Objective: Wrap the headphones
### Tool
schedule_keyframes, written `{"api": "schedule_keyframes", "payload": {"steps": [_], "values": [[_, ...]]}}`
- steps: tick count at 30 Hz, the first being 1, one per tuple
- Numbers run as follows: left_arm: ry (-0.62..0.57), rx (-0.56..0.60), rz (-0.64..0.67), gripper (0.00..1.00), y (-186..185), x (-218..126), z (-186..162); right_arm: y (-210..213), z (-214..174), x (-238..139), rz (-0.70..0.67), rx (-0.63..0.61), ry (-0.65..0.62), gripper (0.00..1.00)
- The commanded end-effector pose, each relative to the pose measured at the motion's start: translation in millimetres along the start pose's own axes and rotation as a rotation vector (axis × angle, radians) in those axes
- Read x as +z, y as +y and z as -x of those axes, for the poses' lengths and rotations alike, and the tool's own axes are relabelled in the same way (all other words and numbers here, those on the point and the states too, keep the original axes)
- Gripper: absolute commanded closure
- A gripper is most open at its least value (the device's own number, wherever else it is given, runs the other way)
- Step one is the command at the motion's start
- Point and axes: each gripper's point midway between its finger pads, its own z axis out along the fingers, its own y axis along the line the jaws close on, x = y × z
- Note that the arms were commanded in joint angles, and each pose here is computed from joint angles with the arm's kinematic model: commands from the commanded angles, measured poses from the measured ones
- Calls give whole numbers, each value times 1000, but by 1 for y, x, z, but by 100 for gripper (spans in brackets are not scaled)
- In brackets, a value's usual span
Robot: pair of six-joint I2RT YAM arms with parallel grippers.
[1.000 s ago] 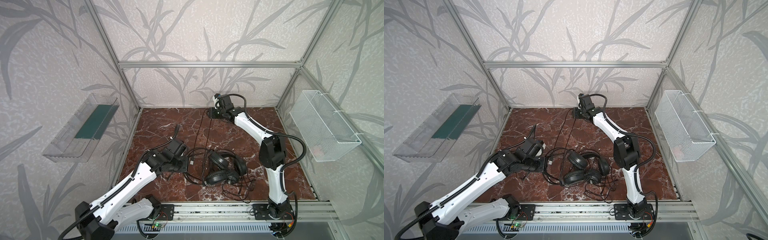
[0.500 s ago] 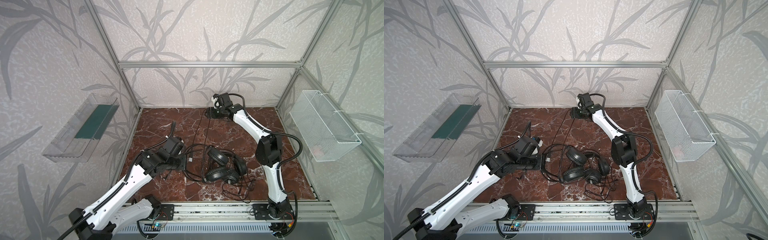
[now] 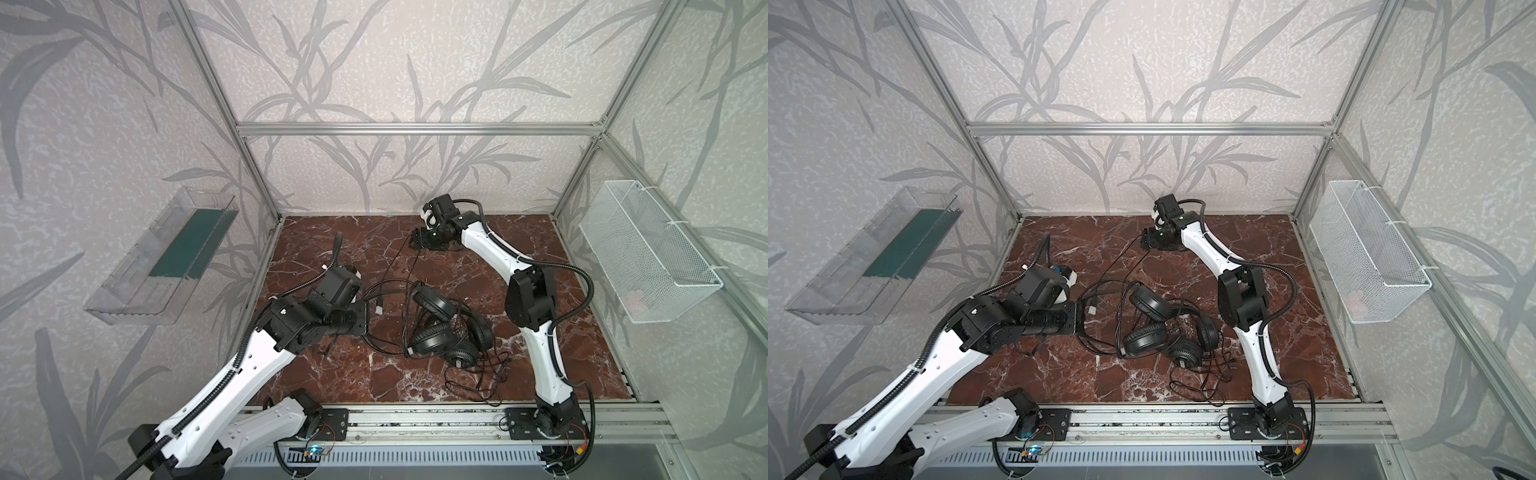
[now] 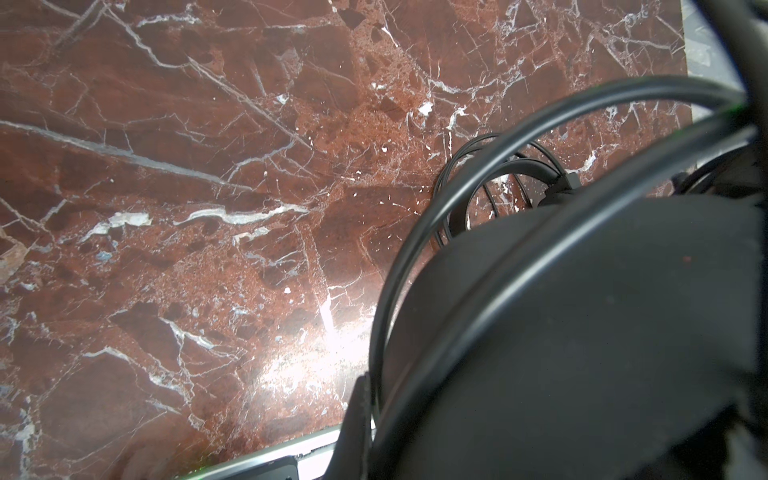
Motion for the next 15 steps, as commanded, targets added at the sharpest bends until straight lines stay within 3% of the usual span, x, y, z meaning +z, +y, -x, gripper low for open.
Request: {"api": "schedule_keyframes", "payload": {"steps": [1, 6, 10, 11, 12, 15], "values": [[-90, 39, -173, 100, -29, -38, 13, -40, 17, 2, -80, 45, -35, 23], [-72, 54, -182, 100, -30, -34, 8, -33, 13, 0, -13, 38, 2, 19], [-34, 86, -181, 100, -29, -21, 0, 16, 11, -21, 162, -93, 13, 19], [-29, 88, -162, 100, -26, -18, -1, 26, 9, -27, 180, -120, 11, 17], [-21, 91, -145, 100, -23, -15, -2, 35, 7, -34, 185, -151, 4, 8], [-14, 92, -147, 100, -23, -12, -4, 41, -6, -45, 177, -144, 9, 6]]}}
